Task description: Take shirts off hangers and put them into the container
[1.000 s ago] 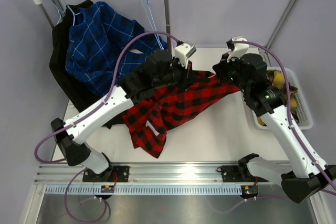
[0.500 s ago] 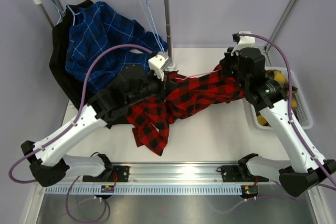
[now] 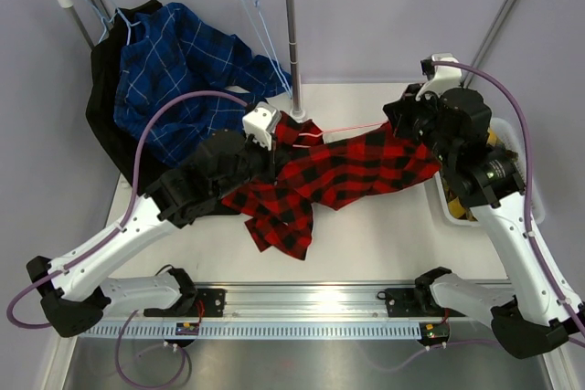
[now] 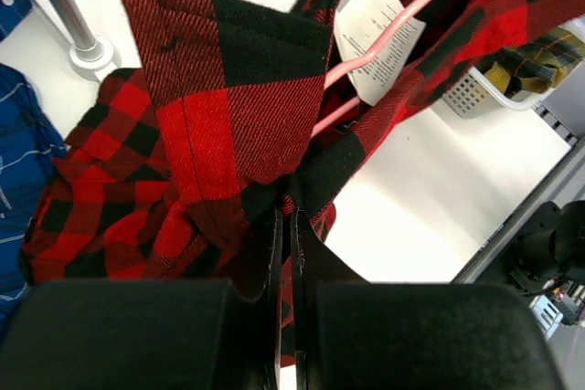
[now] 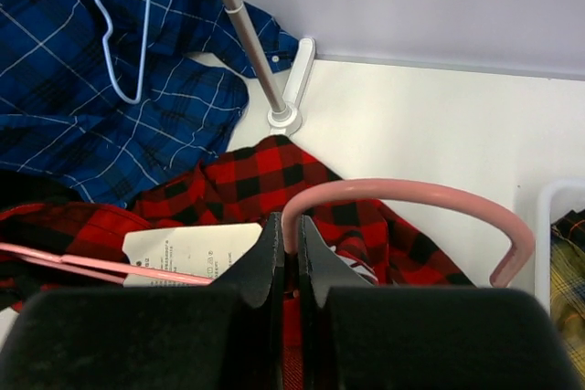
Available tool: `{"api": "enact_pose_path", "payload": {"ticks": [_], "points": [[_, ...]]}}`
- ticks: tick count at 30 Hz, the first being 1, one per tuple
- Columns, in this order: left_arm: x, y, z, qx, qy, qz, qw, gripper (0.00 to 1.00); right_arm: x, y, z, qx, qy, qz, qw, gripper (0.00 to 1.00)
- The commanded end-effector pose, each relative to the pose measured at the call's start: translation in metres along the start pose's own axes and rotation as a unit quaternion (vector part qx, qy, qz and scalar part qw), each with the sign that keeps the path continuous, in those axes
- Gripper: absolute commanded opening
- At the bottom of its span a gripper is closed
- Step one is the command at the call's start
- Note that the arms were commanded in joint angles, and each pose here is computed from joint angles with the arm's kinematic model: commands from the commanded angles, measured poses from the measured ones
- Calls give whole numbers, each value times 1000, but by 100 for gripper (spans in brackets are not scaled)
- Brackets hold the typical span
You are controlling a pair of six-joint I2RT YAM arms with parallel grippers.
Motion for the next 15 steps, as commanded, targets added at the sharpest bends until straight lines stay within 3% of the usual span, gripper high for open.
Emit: {"api": "enact_pose_path", "payload": {"ticks": [1, 9, 12, 15], "points": [[27, -13, 9, 60, -5, -59, 996, 0, -3, -3, -9, -24, -7, -7, 1000, 0], [49, -43, 38, 160, -34, -120, 979, 0, -29, -15, -17, -44, -22, 17, 999, 0], [48, -41, 35, 142, -27, -110, 983, 0, -24, -17, -14, -35, -12, 4, 999, 0], [32, -27, 20, 75, -40, -65, 994, 0, -10, -17, -10, -27, 7, -13, 1000, 0]]}}
Point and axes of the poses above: each gripper's point midway between its finger pads, its own y axis out along the fingers, its own z axis along the line the jaws close on, x = y × z, the point moved 7 cm from there along -y, back along the fingers, and after that the axes turned 7 degrees about -y, right-handed, at the moved point
